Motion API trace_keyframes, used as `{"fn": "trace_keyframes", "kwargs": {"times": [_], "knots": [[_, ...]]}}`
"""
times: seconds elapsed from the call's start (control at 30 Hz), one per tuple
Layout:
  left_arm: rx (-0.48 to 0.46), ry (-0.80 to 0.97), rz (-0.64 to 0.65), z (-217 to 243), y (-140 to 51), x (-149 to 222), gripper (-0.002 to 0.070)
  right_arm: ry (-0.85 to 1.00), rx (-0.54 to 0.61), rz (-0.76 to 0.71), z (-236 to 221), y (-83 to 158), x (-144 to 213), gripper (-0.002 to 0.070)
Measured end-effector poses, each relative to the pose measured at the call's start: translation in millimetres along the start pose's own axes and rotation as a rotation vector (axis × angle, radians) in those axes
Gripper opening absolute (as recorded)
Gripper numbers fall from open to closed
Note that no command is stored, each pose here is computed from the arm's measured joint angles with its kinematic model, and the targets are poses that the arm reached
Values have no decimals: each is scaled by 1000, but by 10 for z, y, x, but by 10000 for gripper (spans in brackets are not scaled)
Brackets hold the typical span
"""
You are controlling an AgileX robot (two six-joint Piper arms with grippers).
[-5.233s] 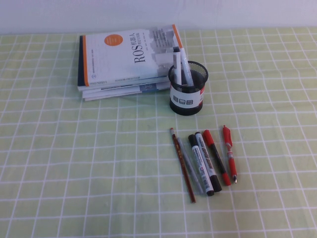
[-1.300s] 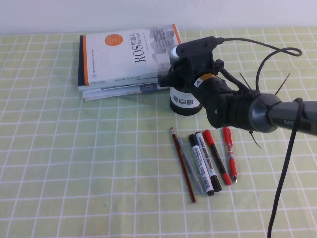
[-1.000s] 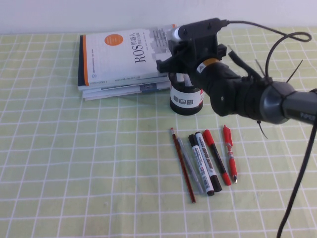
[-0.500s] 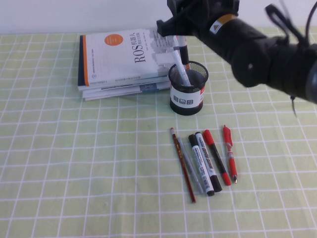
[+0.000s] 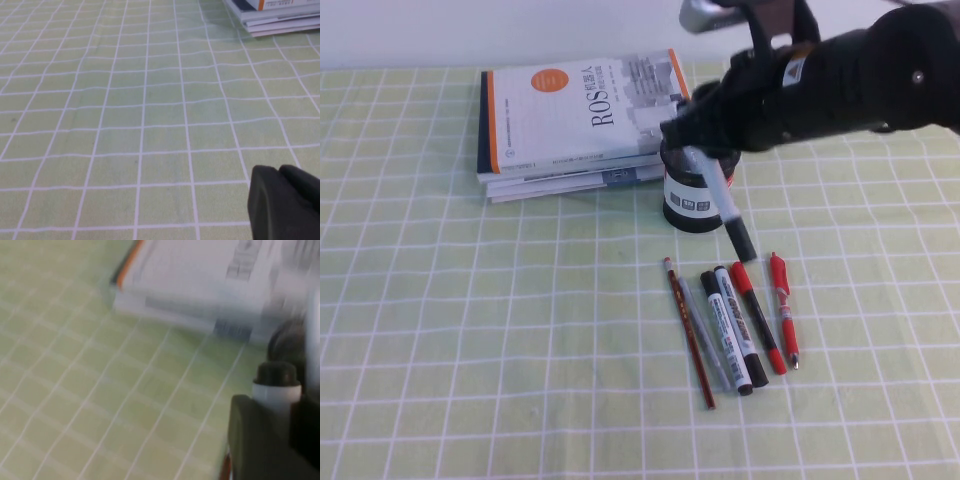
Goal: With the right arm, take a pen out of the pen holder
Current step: 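Take a marker out of the pen holder and lay it on the table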
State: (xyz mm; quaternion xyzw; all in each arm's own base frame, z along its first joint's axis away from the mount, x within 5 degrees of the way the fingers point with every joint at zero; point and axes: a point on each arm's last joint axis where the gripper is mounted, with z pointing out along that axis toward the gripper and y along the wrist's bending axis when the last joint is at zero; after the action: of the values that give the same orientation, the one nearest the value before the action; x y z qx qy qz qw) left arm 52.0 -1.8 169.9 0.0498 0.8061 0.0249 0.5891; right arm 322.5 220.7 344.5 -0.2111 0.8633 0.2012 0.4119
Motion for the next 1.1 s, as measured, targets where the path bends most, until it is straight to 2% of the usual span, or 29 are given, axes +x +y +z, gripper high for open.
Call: {"fn": "trace_keyframes", "kwargs": {"times": [0.23, 0.4, 0.63, 0.8, 1.1], "knots": [[0, 0, 0, 0, 0, 0, -6, 141, -37, 73, 85, 266, 193, 120], [0, 0, 0, 0, 0, 0, -6, 222, -38, 126, 349, 396, 385, 120], [0, 0, 0, 0, 0, 0, -6, 360, 9, 171, 860, 370, 747, 120], [0, 0, 0, 0, 0, 0, -6, 361, 26, 185, 1133, 327, 899, 120], [0, 0, 0, 0, 0, 0, -6, 360, 49, 183, 1308, 284, 1009, 119]]}}
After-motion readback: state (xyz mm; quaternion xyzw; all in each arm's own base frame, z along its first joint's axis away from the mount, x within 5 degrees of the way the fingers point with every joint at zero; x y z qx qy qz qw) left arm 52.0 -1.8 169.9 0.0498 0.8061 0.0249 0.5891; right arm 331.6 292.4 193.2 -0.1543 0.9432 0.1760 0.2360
